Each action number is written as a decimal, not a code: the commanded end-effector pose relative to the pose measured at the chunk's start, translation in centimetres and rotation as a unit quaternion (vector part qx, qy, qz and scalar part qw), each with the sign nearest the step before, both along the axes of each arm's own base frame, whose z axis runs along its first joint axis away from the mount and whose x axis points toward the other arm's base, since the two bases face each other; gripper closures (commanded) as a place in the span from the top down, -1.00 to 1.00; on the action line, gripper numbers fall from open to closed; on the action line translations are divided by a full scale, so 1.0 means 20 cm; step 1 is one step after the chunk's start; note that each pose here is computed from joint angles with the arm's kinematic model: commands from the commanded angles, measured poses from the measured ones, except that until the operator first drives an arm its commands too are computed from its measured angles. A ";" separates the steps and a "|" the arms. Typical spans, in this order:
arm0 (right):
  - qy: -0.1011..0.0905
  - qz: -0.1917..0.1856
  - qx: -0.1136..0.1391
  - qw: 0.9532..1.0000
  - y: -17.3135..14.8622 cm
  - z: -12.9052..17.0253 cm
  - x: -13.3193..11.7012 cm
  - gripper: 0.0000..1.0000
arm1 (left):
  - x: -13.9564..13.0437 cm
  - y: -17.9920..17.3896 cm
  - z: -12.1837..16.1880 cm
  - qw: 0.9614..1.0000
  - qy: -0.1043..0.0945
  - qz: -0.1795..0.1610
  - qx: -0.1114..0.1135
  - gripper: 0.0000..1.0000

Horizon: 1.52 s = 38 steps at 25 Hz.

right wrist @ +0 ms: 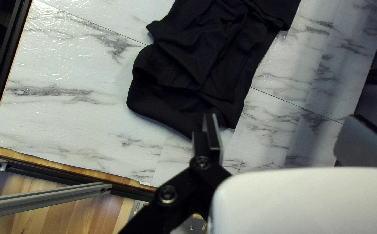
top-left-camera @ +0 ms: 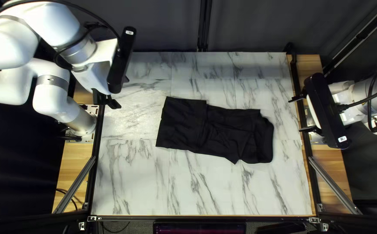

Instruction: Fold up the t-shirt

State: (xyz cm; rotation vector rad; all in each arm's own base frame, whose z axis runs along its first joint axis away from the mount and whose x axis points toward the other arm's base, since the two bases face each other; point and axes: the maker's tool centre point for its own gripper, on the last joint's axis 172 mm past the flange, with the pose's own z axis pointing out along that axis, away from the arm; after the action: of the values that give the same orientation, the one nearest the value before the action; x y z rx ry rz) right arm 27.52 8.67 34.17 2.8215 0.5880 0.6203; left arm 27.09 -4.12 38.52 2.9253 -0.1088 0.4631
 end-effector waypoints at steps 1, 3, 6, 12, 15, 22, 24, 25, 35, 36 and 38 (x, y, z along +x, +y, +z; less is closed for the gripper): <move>0.000 0.000 0.000 1.000 0.00 0.00 0.00 1.00 | -0.02 -0.02 0.05 1.000 0.001 0.006 0.020 1.00; 0.000 0.000 0.000 1.000 0.00 0.00 0.00 1.00 | -0.04 0.00 0.08 0.999 0.002 0.012 0.047 1.00; 0.000 0.000 0.000 1.000 0.00 0.00 0.00 1.00 | -0.07 0.04 0.14 0.996 0.004 0.023 0.087 1.00; 0.000 0.000 0.000 1.000 0.00 0.00 0.00 1.00 | -0.08 0.10 0.19 0.992 0.014 0.036 0.116 1.00; 0.000 0.000 0.000 1.000 0.00 0.00 0.00 1.00 | -0.08 0.10 0.19 0.992 0.014 0.036 0.116 1.00; 0.000 0.000 0.000 1.000 0.00 0.00 0.00 1.00 | -0.08 0.10 0.19 0.992 0.014 0.036 0.116 1.00; 0.000 0.000 0.000 1.000 0.00 0.00 0.00 1.00 | -0.08 0.10 0.19 0.992 0.014 0.036 0.116 1.00; 0.000 0.000 0.000 1.000 0.00 0.00 0.00 1.00 | -0.08 0.10 0.19 0.992 0.014 0.036 0.116 1.00; 0.000 0.000 0.000 1.000 0.00 0.00 0.00 1.00 | -0.08 0.10 0.19 0.992 0.014 0.036 0.116 1.00; 0.000 0.000 0.000 1.000 0.00 0.00 0.00 1.00 | -0.08 0.10 0.19 0.992 0.014 0.036 0.116 1.00; -0.004 0.001 -0.007 1.000 -0.02 0.01 0.00 1.00 | -0.08 0.10 0.19 0.992 0.014 0.036 0.116 1.00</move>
State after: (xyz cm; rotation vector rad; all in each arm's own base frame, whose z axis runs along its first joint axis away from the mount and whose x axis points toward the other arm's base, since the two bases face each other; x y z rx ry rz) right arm 27.52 8.66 34.18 2.8213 0.5879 0.6207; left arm 25.46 -2.06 42.26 3.1725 -0.0574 0.4464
